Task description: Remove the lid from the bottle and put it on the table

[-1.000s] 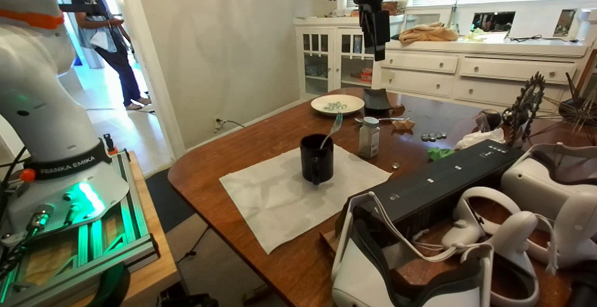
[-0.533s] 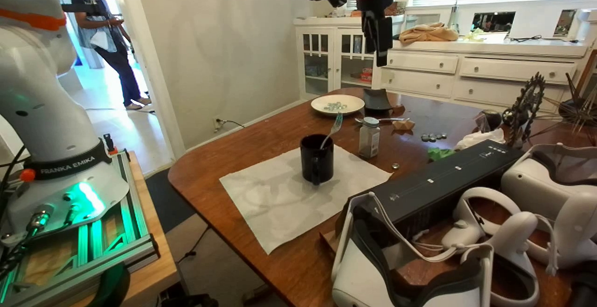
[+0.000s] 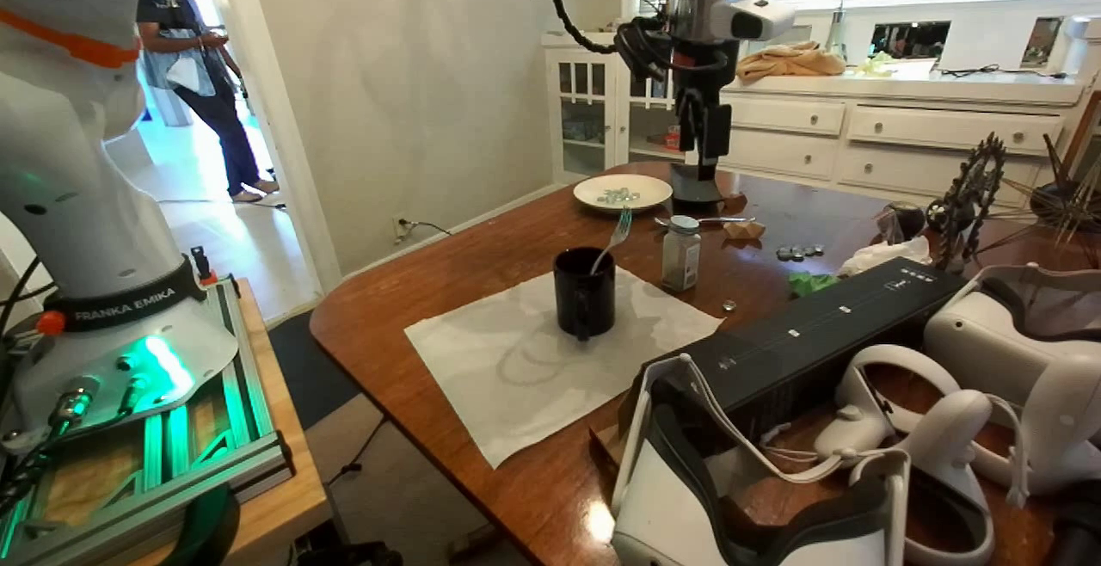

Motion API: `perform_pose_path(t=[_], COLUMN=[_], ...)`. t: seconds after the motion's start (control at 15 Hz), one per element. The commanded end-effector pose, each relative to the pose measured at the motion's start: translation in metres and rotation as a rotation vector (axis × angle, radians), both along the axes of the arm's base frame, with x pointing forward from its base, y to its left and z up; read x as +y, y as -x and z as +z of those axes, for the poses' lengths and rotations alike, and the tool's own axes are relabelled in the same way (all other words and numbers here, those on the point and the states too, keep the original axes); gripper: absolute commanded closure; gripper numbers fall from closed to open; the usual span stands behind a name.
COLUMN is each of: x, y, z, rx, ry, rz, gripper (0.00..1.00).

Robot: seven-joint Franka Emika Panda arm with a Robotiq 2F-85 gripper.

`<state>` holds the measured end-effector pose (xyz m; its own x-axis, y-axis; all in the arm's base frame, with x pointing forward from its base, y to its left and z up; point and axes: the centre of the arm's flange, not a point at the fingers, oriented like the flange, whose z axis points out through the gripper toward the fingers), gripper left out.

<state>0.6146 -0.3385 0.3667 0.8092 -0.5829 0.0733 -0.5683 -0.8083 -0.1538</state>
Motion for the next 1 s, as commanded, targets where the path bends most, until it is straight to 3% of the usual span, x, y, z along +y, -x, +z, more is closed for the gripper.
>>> perform_pose_path(t=[0.0,0.93], x=[-0.002,0.008], y=[-0.021,-0.009], z=[-0.012,-0.065], rx=[0.052,0.124], ry=[-0.045,-0.075], rz=[0.007,-0.116], gripper=[0.00,0.00])
